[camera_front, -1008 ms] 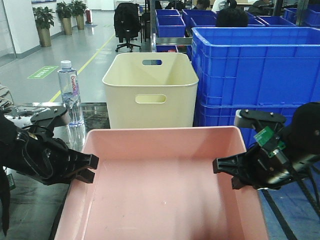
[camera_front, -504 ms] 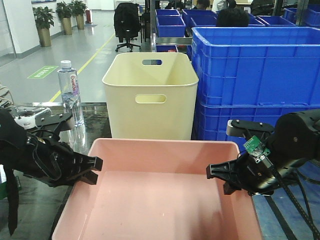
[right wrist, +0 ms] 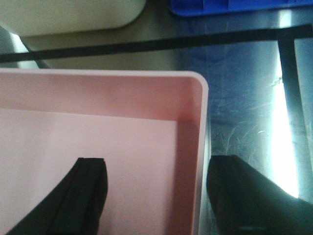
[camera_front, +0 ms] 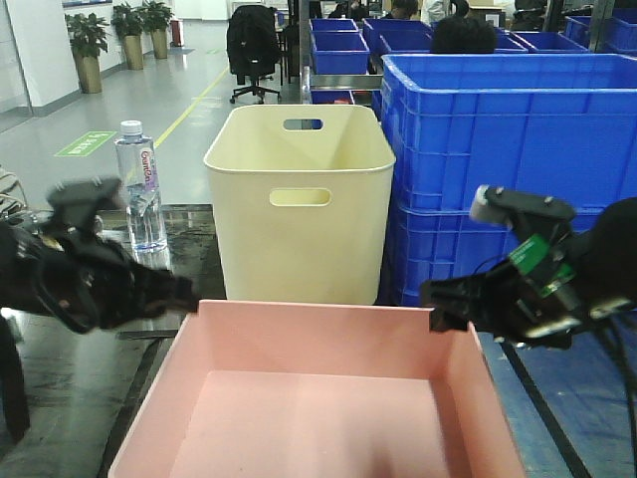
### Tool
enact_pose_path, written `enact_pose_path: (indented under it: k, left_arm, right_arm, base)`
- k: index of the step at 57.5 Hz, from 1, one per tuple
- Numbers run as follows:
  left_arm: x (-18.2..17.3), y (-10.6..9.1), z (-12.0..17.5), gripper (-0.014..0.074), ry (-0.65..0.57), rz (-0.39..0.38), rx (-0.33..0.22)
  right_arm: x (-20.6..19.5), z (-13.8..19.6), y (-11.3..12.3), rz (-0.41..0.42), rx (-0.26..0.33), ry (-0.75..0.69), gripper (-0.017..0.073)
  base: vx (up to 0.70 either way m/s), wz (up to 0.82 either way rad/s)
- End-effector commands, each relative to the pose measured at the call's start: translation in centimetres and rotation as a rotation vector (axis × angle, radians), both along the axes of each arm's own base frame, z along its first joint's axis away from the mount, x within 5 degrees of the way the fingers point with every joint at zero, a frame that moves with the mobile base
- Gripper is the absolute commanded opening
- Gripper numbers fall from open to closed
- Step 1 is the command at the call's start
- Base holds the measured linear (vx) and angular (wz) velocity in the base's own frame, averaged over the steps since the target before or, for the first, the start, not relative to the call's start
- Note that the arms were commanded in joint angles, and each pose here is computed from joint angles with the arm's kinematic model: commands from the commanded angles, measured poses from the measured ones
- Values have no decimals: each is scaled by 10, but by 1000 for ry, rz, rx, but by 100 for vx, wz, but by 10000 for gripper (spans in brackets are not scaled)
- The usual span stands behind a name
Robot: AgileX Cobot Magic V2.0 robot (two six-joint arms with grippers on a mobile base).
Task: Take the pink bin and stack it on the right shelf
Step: 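Open both grippers and raise them away from the bin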
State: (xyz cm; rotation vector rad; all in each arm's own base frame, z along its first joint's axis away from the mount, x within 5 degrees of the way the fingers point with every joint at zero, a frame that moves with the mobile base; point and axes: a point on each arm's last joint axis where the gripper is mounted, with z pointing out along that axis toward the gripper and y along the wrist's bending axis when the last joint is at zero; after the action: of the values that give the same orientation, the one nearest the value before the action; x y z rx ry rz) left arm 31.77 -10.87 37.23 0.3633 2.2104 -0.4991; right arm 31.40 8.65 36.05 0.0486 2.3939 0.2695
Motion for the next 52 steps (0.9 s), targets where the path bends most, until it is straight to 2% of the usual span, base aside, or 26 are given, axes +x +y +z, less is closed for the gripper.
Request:
enact_pose_path:
  k: [1,9,17,23,25,33,52]
  left_arm:
    - [-26,8,53,482,-250,-5,-24]
    - [-60,18,75,364,-385,-19,4]
    - [-87,29,64,179,-445,35,-8]
    - [-106,38,55,16,-501,86,-22]
    - [-110,40,53,-11,-512,95,-26]
    - [-121,43,48,-9,-516,98,-27]
    - [-122,42,46,-8,-500,88,-23]
  right_arm:
    - [-20,48,-9,-2,10,-198,382]
    - [-41,69,-19,-8,-39,-279,193]
    - [-62,87,-26,-14,-40,-345,-15]
    - [-70,92,-28,-16,-36,-354,-14]
    - [-73,92,-29,-17,-33,-341,-14]
    - [-74,90,-29,-19,-39,-316,-14]
    - [-74,90,-29,-19,-39,-316,-13]
  base:
    - [0,0]
    - [0,0]
    - [0,0]
    - [0,0]
    - [0,0]
    - [0,0]
    - [0,0]
